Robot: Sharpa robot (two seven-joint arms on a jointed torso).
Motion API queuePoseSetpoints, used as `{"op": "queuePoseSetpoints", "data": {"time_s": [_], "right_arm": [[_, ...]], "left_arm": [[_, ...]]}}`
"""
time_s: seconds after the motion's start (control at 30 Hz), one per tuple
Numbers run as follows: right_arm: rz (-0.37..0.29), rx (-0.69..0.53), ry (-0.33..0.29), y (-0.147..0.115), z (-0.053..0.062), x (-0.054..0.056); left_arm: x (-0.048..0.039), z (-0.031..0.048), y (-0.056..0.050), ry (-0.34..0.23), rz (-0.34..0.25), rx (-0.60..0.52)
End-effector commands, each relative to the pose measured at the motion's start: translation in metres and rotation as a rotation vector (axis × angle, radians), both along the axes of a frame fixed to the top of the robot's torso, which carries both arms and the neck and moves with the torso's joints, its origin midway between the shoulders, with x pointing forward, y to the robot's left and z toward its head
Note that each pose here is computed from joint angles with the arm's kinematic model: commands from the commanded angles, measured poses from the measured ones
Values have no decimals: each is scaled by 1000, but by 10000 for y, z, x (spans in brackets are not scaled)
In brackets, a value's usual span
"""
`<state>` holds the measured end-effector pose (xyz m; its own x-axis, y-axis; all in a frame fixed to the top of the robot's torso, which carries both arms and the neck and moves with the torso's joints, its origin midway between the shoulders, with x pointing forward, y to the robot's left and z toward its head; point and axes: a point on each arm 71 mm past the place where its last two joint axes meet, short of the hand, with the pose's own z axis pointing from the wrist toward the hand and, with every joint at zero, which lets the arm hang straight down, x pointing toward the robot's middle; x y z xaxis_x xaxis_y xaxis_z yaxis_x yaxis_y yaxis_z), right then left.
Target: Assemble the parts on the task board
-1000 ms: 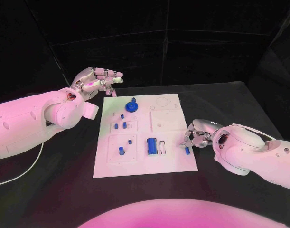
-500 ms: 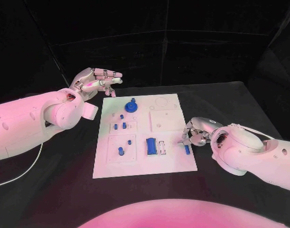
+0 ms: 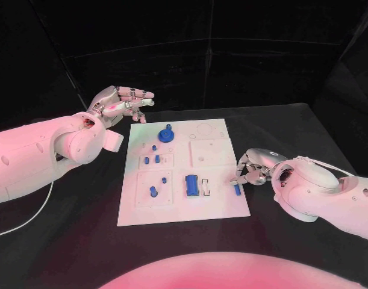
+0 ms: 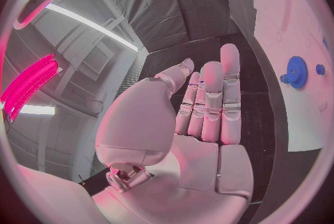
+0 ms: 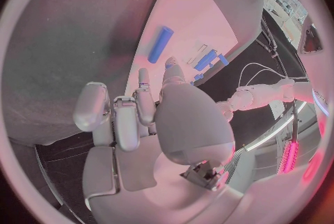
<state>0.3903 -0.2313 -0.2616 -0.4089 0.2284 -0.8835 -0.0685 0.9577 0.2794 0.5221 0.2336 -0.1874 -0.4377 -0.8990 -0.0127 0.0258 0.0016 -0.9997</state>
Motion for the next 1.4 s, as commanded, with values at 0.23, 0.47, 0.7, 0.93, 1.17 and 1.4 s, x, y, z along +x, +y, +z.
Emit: {"op": "queuePoseSetpoints", "data": {"time_s": [0.23, 0.47, 0.7, 0.93, 1.17, 1.4], "right_arm": [[45, -47, 52, 10, -2, -71], [55, -58, 65, 8, 3, -100], [61, -64, 66, 24, -4, -100], [74, -87, 65, 55, -33, -73], [98, -115, 57, 118, -64, -45], [122, -137, 62, 168, -88, -44]], "left_arm": [[2, 11, 2, 0, -5, -6], [4, 9, 4, 1, -5, -5], [4, 7, -6, 3, -8, -5], [3, 6, -5, 3, -8, -5], [1, 5, -4, 3, -8, -5], [-1, 6, -1, 3, -8, -5]]}}
